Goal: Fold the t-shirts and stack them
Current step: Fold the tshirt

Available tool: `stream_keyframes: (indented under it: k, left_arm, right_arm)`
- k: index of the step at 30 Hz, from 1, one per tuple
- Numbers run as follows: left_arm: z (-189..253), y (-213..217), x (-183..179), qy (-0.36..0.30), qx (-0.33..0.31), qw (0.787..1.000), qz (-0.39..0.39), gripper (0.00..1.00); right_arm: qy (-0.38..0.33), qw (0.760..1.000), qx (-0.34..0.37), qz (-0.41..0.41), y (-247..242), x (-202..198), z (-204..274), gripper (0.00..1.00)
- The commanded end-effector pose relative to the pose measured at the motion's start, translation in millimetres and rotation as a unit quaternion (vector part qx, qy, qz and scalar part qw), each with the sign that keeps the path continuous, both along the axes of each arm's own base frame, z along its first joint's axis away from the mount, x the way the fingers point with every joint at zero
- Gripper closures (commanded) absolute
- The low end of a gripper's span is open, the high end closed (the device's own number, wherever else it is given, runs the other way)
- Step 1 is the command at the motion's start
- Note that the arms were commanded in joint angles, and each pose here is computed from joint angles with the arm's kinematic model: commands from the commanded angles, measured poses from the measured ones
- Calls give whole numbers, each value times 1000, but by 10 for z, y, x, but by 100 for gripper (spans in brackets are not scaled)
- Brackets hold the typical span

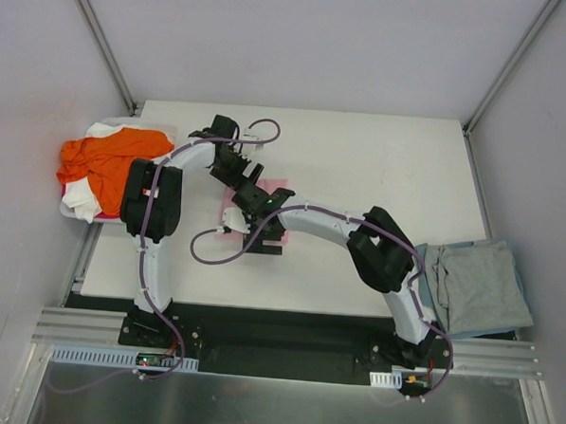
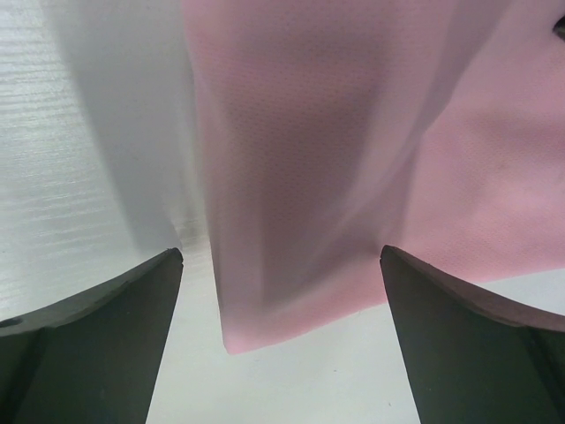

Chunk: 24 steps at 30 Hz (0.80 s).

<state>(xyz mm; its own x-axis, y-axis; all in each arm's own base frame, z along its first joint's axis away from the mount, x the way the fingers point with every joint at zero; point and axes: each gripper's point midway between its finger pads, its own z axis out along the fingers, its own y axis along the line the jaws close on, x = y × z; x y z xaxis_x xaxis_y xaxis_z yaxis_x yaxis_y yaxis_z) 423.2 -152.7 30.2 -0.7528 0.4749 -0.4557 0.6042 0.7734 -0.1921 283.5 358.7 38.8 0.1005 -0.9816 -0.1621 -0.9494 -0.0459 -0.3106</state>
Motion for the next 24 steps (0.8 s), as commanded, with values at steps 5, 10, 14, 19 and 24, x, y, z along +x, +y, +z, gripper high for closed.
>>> stream_keyframes:
  k: [5,10,14,19,24]
  left_arm:
    - [-38,2,-86,14,16,1000,-12,1]
    - [-40,2,-99,15,17,1000,-10,1]
    - [-26,-16,-116,14,18,1000,-10,1]
    - [-14,-9,-135,13,22,1000,-12,1]
    - [-39,-11,-158,16,24,999,-13,1]
  right_arm:
    - [14,1000,8,-3,13,-25,-15,0]
    - [14,1000,6,-3,-17,47,-38,0]
    - [15,1000,2,1,-20,96,-75,0]
    - [34,999,8,4,11,68,-150,0]
    - [40,999,11,2,23,105,-165,0]
